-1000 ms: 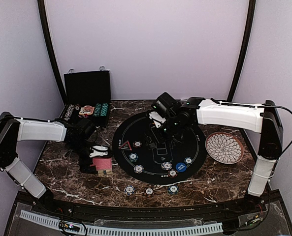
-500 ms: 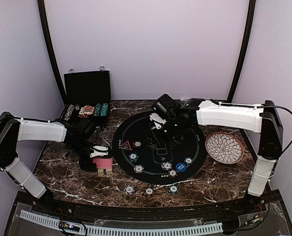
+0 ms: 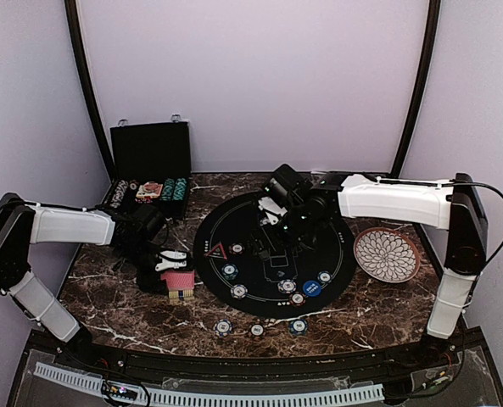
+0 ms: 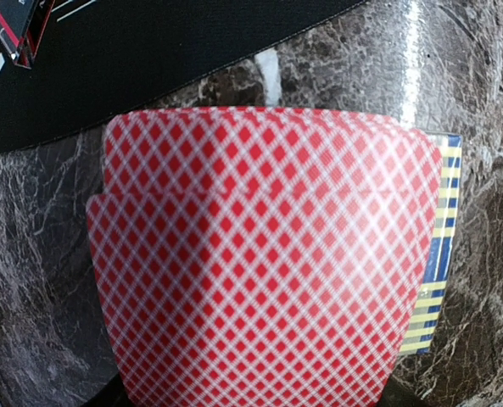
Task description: Distribute texas hold em gaming equipment
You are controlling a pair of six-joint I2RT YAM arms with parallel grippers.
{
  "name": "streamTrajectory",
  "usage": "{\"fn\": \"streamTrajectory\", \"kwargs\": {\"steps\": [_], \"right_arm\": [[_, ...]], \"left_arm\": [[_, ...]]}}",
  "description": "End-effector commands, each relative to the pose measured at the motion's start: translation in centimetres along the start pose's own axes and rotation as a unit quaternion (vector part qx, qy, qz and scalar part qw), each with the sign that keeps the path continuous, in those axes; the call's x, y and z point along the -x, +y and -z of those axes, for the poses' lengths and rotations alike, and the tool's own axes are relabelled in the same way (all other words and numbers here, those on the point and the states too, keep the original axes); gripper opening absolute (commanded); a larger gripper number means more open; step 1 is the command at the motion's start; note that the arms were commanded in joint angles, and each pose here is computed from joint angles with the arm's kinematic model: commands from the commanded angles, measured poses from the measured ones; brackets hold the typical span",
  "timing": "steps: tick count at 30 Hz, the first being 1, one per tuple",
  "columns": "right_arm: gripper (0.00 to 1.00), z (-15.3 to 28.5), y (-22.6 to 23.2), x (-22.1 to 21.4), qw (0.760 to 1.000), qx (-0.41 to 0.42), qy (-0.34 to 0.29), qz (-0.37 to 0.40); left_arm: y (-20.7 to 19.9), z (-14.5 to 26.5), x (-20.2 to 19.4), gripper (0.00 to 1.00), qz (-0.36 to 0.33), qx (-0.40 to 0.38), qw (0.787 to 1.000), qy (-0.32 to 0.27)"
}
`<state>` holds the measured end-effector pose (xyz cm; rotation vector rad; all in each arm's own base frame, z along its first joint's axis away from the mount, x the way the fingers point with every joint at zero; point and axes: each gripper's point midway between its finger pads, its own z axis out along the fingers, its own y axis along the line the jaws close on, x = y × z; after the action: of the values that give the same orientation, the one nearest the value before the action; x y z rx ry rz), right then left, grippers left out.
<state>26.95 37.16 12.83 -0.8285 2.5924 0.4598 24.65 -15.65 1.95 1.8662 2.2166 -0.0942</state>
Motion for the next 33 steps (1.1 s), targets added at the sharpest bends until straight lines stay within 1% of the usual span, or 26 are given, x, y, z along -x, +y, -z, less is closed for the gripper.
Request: {"fn": "streamTrajectory", "kwargs": {"steps": [1, 9, 12, 17, 19, 22, 25, 28, 33], "right_arm": [[0.99, 1.1, 0.2, 1.2, 1.000, 0.011, -0.026, -0.010], [0.99, 1.1, 0.7, 1.9, 0.998, 0.036, -0.034, -0.028], [0.98, 1.1, 0.9, 2.3, 0.997, 0.051, -0.040, -0.039], [0.97, 1.4, 2.4, 3.2, 0.991, 0.104, -0.050, -0.060], [0.97, 1.6, 3.0, 3.9, 0.988, 0.128, -0.056, -0.069], [0.97, 1.7, 3.7, 5.0, 0.978, 0.173, -0.066, -0.092], [0.98, 2.1, 4.9, 6.3, 0.963, 0.234, -0.075, -0.112], [0.99, 2.4, 6.3, 7.4, 0.947, 0.287, -0.078, -0.124], [0.99, 2.4, 8.4, 8.6, 0.921, 0.359, -0.068, -0.138]], "left_arm": [[0.1, -0.2, -0.6, 0.00, 0.004, 0.013, 1.000, 0.012], [0.6, 2.7, 1.0, 0.00, 0.000, 0.027, 0.999, -0.023], [0.5, 3.6, 1.3, 0.00, 0.002, 0.024, 0.999, -0.028], [0.4, 5.1, 2.0, 0.00, 0.008, 0.014, 0.999, -0.038], [0.9, 6.3, 2.9, 0.00, 0.010, 0.017, 0.999, -0.050], [1.1, 7.6, 4.0, 0.00, 0.021, 0.013, 0.997, -0.068], [2.1, 9.3, 5.6, 0.00, 0.033, 0.018, 0.995, -0.092], [2.3, 10.5, 6.8, 0.00, 0.041, 0.006, 0.993, -0.108], [3.3, 12.4, 8.6, 0.00, 0.048, 0.006, 0.990, -0.130]]}}
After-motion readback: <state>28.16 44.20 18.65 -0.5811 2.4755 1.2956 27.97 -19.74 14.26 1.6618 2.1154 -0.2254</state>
